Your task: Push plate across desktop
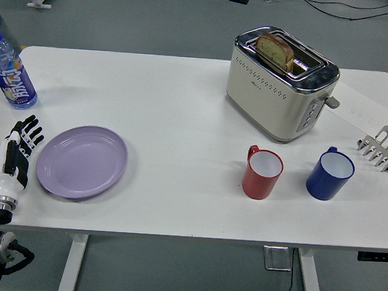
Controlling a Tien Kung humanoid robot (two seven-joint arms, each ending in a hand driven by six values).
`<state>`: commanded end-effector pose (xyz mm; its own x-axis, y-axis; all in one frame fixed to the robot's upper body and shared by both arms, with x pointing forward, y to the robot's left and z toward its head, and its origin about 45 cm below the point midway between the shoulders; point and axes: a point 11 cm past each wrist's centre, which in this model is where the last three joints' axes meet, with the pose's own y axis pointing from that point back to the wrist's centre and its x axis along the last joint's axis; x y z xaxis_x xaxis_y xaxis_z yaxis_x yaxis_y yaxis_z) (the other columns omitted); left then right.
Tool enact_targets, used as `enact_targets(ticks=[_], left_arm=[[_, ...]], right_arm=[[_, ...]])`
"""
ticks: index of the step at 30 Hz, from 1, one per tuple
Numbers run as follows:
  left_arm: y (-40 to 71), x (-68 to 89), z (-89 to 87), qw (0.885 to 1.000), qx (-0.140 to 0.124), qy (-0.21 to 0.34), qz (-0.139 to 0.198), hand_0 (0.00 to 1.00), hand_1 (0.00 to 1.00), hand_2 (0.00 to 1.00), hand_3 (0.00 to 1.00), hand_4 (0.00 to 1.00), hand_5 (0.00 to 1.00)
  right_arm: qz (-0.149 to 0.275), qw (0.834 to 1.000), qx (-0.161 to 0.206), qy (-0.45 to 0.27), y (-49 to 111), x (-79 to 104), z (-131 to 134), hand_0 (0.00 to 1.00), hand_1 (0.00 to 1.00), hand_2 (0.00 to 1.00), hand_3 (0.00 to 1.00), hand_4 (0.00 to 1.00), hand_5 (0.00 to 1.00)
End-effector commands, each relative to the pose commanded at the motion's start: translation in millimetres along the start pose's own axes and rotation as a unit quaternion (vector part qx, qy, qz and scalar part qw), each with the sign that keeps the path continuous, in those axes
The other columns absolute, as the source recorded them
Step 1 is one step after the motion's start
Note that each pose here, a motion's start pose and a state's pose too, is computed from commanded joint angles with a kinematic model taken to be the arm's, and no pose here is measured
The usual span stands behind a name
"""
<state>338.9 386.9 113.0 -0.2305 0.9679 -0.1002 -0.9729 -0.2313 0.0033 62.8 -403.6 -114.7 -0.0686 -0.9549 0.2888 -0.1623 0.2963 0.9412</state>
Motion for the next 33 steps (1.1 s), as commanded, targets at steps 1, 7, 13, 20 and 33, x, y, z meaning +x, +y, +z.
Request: enact_targets(ticks=[1, 7, 13, 20, 33], left_arm=[[-0.1, -0.5, 0.0, 1.000, 0.000, 0.000, 0.000, 0.856, 0.887, 0.897, 0.824, 0.523, 0.998], [-1.3, -6.5, -0.2, 1.000, -0.002, -0.001, -0.004, 0.856, 0.888, 0.897, 0.824, 0.520, 0.998], [0.8, -12.3, -3.3, 1.000, -0.002, 0.002, -0.005, 0.858, 0.889, 0.897, 0.822, 0.519, 0.998], [2.6, -21.7, -4.7, 1.000, -0.004, 0.007, -0.007, 0.859, 0.889, 0.896, 0.812, 0.515, 0.998], [4.3, -39.2, -5.2, 1.000, -0.008, 0.012, -0.021, 0.860, 0.893, 0.901, 0.805, 0.509, 0.998]], right_arm=[[0.000, 1.000, 0.000, 0.000, 0.0, 0.0, -0.1, 0.667, 0.658, 0.735, 0.690, 0.299, 0.307], [0.000, 1.000, 0.001, 0.001, 0.0, 0.5, -1.5, 0.668, 0.658, 0.735, 0.690, 0.299, 0.307], [0.000, 1.000, 0.001, 0.001, 0.0, 0.7, -1.2, 0.668, 0.657, 0.736, 0.689, 0.298, 0.308], [0.000, 1.000, 0.001, 0.002, 0.0, 1.0, -1.0, 0.668, 0.657, 0.736, 0.689, 0.299, 0.308], [0.001, 1.000, 0.003, 0.002, -0.1, 2.0, -2.7, 0.669, 0.657, 0.736, 0.689, 0.299, 0.307]])
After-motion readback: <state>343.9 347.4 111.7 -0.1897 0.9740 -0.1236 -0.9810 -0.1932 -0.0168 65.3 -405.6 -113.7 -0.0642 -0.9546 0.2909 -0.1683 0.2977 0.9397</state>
